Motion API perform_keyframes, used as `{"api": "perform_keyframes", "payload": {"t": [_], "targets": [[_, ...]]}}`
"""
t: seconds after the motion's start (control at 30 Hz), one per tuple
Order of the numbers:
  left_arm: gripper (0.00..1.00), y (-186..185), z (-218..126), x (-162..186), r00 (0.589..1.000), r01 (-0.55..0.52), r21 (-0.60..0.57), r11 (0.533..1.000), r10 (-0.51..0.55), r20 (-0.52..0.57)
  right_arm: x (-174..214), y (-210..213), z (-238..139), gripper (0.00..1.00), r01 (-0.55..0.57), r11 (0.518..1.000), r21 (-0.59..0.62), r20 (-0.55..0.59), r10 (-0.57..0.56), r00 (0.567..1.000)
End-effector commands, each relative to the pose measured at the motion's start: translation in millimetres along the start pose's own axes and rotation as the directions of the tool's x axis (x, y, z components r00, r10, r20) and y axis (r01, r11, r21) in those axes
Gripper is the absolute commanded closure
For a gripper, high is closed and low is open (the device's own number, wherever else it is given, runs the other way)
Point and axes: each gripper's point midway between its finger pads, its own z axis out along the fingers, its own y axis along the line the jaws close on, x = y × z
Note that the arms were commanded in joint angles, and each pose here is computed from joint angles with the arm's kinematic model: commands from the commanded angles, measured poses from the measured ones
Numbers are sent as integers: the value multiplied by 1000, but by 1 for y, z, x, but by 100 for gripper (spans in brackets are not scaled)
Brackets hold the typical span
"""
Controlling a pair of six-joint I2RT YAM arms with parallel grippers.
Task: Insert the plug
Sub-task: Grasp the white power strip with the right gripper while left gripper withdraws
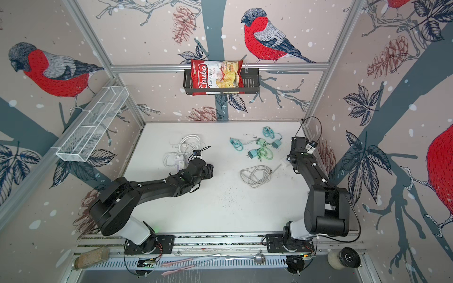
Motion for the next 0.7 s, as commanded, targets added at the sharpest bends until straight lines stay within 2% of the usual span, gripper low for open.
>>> {"api": "perform_keyframes", "payload": {"t": [0.0, 0.13, 0.27, 0.37, 0.67], "targets": [[36, 9, 5, -5, 999, 33, 18, 999, -33, 2, -11, 15, 11, 30, 12, 998, -69, -38, -15, 999], [38, 40, 16, -6, 997, 65, -12, 998, -66, -43, -20, 31, 32, 30, -21, 990, -137, -99, 7, 995], [41, 49, 20, -3, 995, 74, -19, 997, -75, -61, -20, 34, 54, 29, -39, 992, -119, -138, 23, 990], [43, 54, 24, 2, 995, 69, -33, 997, -72, -76, -20, 43, 68, 30, -72, 984, -163, -168, 44, 985], [44, 104, 24, 11, 988, 108, -133, 985, -122, -96, -17, 61, 96, 31, -70, 984, -162, -221, 33, 975]]}}
